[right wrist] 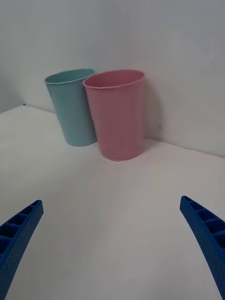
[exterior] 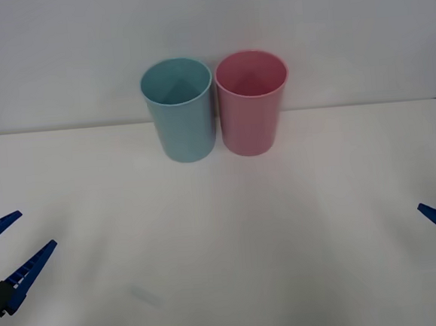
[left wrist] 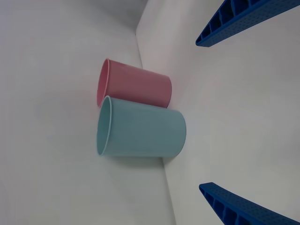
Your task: Grasp the object on the table and drop it into the matching bin: aluminum can to the light blue bin, PET bottle to the pink bin.
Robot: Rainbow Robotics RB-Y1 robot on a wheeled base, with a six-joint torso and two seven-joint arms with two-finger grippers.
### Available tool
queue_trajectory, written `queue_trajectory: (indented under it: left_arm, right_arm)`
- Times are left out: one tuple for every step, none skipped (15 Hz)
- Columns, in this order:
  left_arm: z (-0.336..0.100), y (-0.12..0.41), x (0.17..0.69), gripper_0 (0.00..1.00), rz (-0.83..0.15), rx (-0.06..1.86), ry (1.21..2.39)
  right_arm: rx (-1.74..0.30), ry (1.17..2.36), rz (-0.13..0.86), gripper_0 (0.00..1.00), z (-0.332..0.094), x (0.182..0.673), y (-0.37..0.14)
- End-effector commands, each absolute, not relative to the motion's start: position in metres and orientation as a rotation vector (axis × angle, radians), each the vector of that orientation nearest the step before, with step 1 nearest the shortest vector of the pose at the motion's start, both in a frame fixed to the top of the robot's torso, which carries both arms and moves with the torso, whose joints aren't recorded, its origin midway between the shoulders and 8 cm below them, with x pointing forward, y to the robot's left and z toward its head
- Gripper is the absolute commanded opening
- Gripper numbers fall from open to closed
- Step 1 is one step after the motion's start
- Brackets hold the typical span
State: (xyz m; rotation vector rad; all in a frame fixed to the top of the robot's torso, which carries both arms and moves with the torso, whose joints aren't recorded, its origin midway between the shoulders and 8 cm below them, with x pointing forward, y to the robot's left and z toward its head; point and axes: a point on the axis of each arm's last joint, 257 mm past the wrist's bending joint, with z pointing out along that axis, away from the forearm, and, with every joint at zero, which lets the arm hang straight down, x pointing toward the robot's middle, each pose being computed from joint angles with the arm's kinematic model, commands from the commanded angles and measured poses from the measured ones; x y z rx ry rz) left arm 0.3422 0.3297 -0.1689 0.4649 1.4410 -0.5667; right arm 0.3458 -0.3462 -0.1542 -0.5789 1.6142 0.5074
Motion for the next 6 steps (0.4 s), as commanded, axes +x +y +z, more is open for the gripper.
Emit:
queue_trajectory:
  left_arm:
    - [-0.1689,0.3297,0.3423,1.0,-0.567,0.465,1.441]
    - [-0.1689,0.3297,0.3423,1.0,-0.567,0.465,1.441]
    - [-0.1689,0.3297,0.3423,1.0,-0.567,0.465,1.441]
    - [-0.1689,0.3297,0.3423,1.0,-0.567,0.465,1.441]
    - [-0.1689,0.3297,0.3423,1.0,-0.567,0.465,1.441]
    - [-0.1689,0.3297,0.3423,1.0,-0.567,0.465,1.441]
  right_arm:
    - [-0.545,1.641,0.477,1.0,-0.1655,0.3374,-0.3582]
    - [-0.54,1.648,0.478,1.0,-0.1681,0.3354,-0.359]
    - [-0.541,1.652,0.479,1.0,-0.1693,0.3345,-0.3585]
    - [-0.541,1.652,0.479,1.0,-0.1693,0.3345,-0.3585]
    - [-0.541,1.652,0.479,1.0,-0.1693,0.3345,-0.3585]
    - [-0.541,1.652,0.479,1.0,-0.1693,0.3345,-0.3585]
